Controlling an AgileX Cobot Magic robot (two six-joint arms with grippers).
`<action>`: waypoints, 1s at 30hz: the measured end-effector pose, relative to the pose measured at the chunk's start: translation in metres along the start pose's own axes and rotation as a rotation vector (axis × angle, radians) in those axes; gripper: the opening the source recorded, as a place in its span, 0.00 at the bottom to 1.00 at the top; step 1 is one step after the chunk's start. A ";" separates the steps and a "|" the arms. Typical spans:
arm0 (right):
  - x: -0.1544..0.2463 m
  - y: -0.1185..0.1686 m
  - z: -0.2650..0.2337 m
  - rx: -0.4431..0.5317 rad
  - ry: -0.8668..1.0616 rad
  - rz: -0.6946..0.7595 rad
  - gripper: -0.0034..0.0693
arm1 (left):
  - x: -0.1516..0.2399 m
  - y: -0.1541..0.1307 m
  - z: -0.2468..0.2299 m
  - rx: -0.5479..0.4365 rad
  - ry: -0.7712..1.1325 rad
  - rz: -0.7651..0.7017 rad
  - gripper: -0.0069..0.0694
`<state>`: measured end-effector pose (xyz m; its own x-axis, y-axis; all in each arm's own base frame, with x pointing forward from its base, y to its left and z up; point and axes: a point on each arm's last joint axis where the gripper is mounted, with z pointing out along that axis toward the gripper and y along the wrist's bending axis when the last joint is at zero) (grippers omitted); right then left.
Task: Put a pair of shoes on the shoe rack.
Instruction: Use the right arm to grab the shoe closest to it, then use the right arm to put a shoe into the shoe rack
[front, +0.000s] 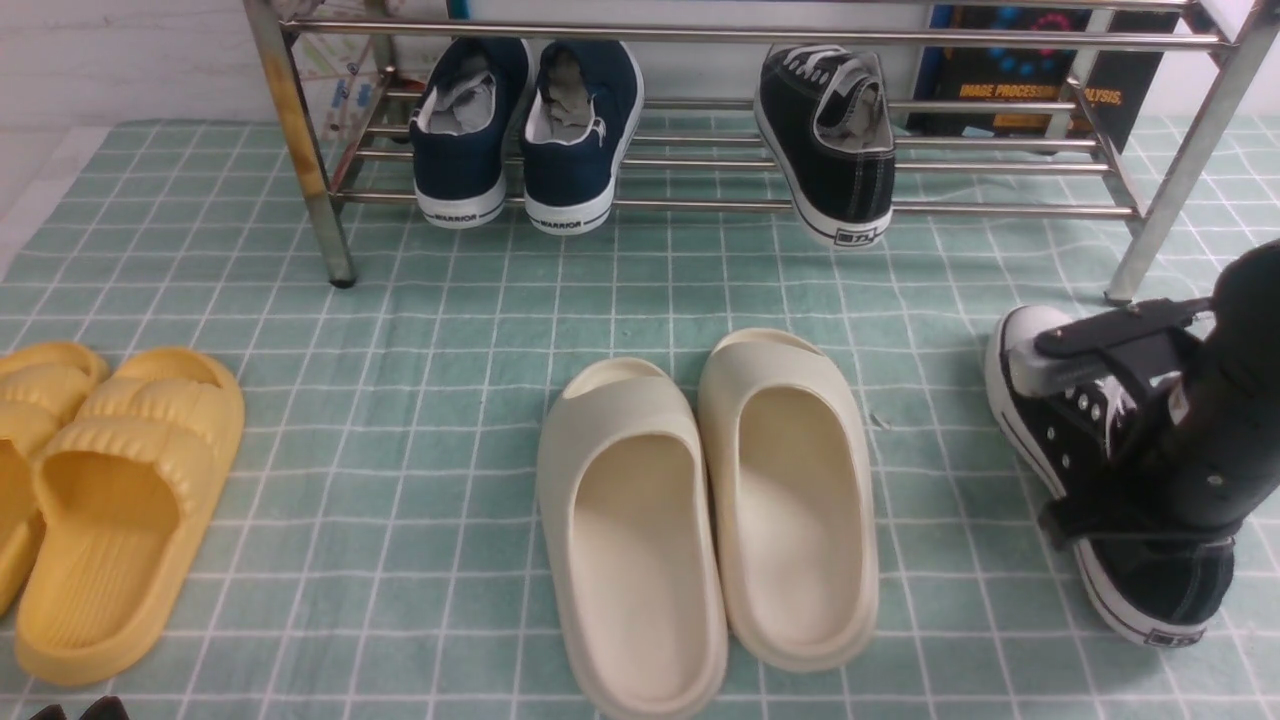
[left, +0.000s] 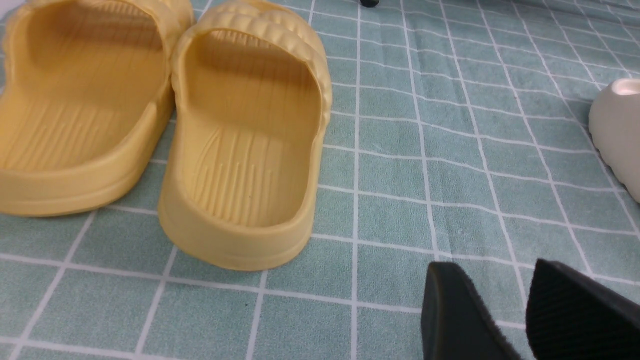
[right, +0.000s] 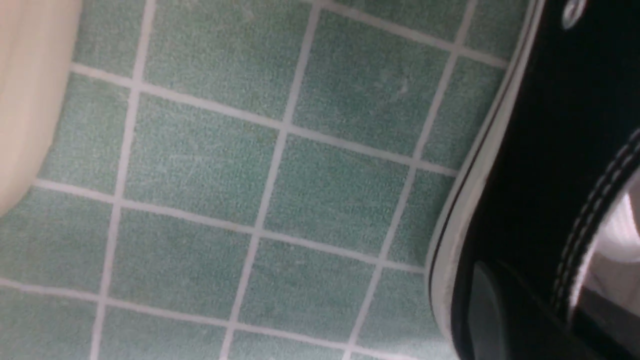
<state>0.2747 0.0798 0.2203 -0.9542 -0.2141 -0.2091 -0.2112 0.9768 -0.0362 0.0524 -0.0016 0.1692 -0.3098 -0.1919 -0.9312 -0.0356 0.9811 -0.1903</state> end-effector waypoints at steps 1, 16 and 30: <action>-0.004 0.000 -0.011 -0.007 -0.016 0.005 0.07 | 0.000 0.000 0.000 0.000 0.000 0.000 0.40; -0.078 0.002 -0.079 -0.005 -0.183 -0.114 0.07 | 0.000 0.000 0.000 0.000 0.000 0.000 0.40; -0.162 -0.017 -0.050 0.005 -0.187 -0.088 0.07 | 0.000 0.000 0.000 0.000 0.000 0.000 0.40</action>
<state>0.4218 0.0976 0.3040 -0.8759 -0.2933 -0.3831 -0.2903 0.9546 -0.0673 0.0524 -0.0016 0.1692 -0.3098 -0.1919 -0.9312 -0.0356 0.9811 -0.1903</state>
